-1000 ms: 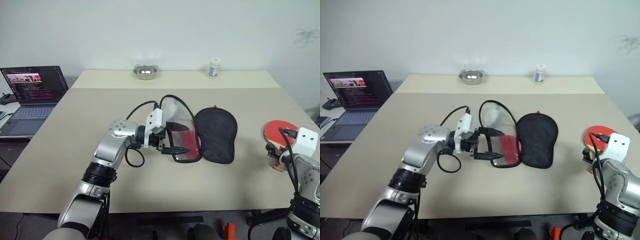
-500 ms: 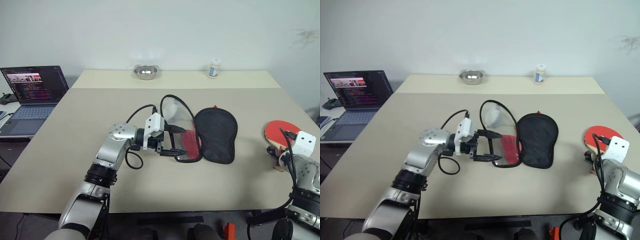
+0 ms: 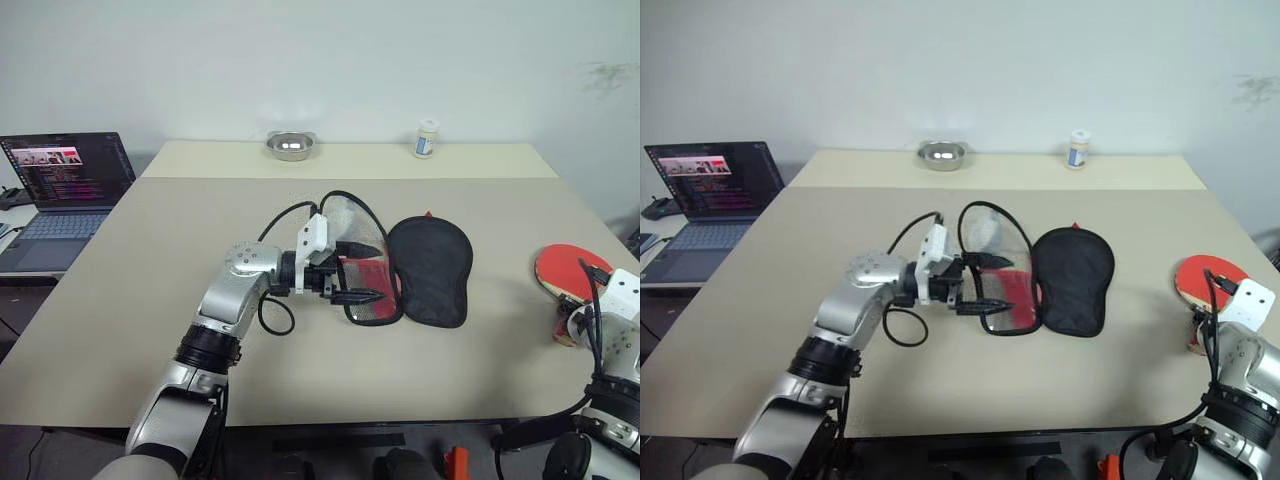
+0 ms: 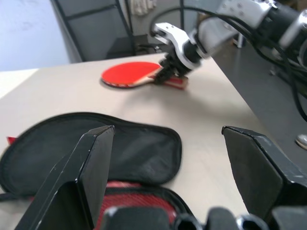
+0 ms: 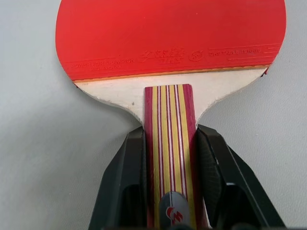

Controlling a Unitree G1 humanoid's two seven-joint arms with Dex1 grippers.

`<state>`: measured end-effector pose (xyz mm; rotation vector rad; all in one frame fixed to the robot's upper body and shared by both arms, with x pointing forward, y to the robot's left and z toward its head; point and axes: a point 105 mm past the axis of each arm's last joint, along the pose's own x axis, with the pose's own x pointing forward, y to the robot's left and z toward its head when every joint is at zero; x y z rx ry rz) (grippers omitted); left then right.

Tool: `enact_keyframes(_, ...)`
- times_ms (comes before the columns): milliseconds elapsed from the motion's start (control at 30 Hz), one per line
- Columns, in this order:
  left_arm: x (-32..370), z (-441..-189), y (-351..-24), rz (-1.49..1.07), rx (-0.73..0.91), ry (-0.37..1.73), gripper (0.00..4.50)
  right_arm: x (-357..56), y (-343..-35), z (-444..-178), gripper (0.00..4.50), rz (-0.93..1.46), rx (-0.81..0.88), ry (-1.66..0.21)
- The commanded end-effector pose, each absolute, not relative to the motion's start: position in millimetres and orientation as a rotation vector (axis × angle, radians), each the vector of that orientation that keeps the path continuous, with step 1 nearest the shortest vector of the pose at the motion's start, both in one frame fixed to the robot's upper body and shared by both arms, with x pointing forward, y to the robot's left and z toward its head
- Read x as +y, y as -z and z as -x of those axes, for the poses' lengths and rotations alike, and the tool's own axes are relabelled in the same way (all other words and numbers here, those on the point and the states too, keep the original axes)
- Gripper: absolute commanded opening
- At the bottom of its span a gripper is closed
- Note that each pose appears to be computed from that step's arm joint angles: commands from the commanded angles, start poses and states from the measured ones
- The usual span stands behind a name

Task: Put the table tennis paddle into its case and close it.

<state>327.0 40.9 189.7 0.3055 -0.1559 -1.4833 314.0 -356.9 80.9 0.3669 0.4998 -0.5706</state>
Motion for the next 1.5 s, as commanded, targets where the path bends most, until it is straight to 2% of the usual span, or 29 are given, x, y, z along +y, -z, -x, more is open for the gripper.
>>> enact_keyframes(33,40,-328,-212,-0.305,-0.238,1.467,3.94,-355,-66,-309,1.06,-0.382,0.545,0.578)
enact_keyframes(200,38,-329,-223,-0.294,-0.256,1.438,3.94,-347,-94,-318,1.06,-0.270,0.460,0.503)
enact_keyframes(333,41,-330,-229,-0.311,-0.250,1.411,3.94,-307,-138,-330,1.06,-0.195,0.352,0.348)
enact_keyframes(600,47,-334,-228,-0.328,-0.225,1.378,3.94,-234,-157,-341,1.06,-0.236,0.326,0.181)
enact_keyframes(767,48,-336,-226,-0.326,-0.223,1.370,3.94,-183,-153,-348,1.06,-0.307,0.350,0.085)
enact_keyframes(967,52,-338,-218,-0.334,-0.211,1.362,3.94,-145,-142,-349,1.06,-0.318,0.388,0.014)
enact_keyframes(1500,58,-341,-207,-0.354,-0.200,1.361,3.94,-155,-116,-352,1.06,-0.264,0.436,0.061)
